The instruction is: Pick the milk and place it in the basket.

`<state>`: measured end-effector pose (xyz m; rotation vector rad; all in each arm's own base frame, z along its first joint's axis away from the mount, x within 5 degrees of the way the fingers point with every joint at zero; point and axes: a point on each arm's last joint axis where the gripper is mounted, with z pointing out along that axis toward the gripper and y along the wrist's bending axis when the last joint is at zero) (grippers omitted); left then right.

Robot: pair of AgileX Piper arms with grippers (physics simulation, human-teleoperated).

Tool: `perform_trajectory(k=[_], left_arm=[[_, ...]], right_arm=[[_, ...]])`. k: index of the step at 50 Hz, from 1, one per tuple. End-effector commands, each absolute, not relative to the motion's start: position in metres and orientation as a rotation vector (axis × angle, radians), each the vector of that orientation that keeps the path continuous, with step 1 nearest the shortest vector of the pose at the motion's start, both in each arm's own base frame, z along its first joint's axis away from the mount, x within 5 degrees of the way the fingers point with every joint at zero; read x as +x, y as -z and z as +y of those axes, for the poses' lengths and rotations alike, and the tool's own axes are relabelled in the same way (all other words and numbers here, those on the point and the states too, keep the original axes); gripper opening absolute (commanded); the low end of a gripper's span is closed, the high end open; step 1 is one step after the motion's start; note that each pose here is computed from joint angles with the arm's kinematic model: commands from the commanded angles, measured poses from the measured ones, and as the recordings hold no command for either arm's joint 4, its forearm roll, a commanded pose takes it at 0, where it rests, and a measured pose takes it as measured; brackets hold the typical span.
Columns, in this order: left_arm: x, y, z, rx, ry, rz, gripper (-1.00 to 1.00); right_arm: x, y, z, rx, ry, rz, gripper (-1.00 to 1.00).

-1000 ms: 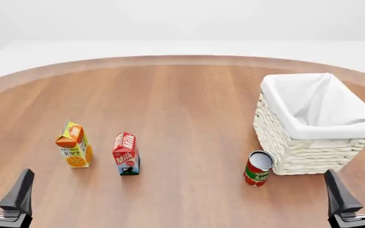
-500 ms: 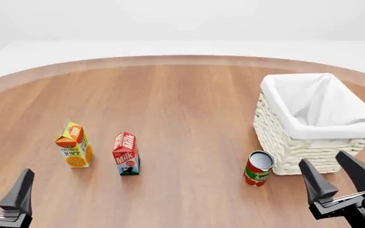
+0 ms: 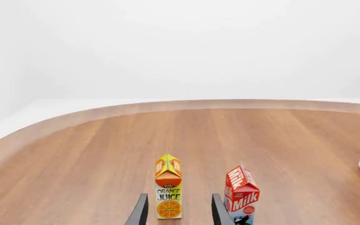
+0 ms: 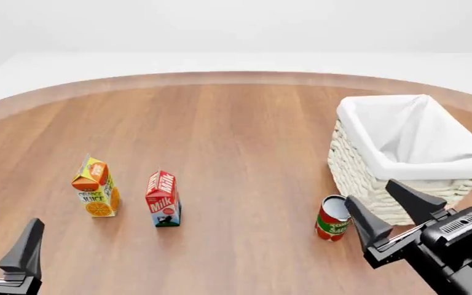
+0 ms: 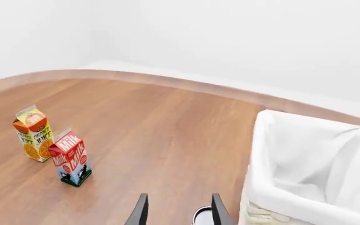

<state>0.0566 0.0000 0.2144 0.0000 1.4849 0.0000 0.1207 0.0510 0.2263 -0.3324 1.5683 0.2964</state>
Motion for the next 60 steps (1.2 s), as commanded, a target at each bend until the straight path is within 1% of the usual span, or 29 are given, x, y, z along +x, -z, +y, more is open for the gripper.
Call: perform_trajectory(k=[1,6,7,8,22,33,37,50,51,60], left_arm=[[0.057,-0.214,0.000,0.000,0.000,1.485,1.00],[0.057,-0.214,0.000,0.000,0.000,1.485,1.00],[0.057,-0.214,0.000,0.000,0.000,1.485,1.00],[0.057,-0.214,0.000,0.000,0.000,1.485,1.00],[0.057,-0.214,0.000,0.000,0.000,1.485,1.00],[0.057,-0.214,0.000,0.000,0.000,1.485,1.00],[0.057,-0.214,0.000,0.000,0.000,1.485,1.00],[0.057,-0.214,0.000,0.000,0.000,1.485,1.00],[0.057,-0.214,0.000,0.000,0.000,1.485,1.00],[0.057,-0.214,0.000,0.000,0.000,1.485,1.00]], right_arm=[[0.136,-0.223,0.073,-0.415,-0.362,1.585,1.00],[0.148,-0.223,0.089,-0.467,-0.391,1.598,1.00],[0.184,-0.228,0.136,-0.537,-0.478,1.666,1.00],[0.186,-0.228,0.139,-0.545,-0.474,1.668,1.00],[0.201,-0.229,0.159,-0.564,-0.502,1.704,1.00],[0.208,-0.242,0.180,-0.568,-0.567,1.737,1.00],[0.211,-0.242,0.187,-0.575,-0.575,1.757,1.00],[0.228,-0.259,0.204,-0.594,-0.567,1.815,1.00],[0.228,-0.260,0.207,-0.564,-0.601,1.833,1.00],[0.228,-0.267,0.223,-0.504,-0.693,1.873,1.00]])
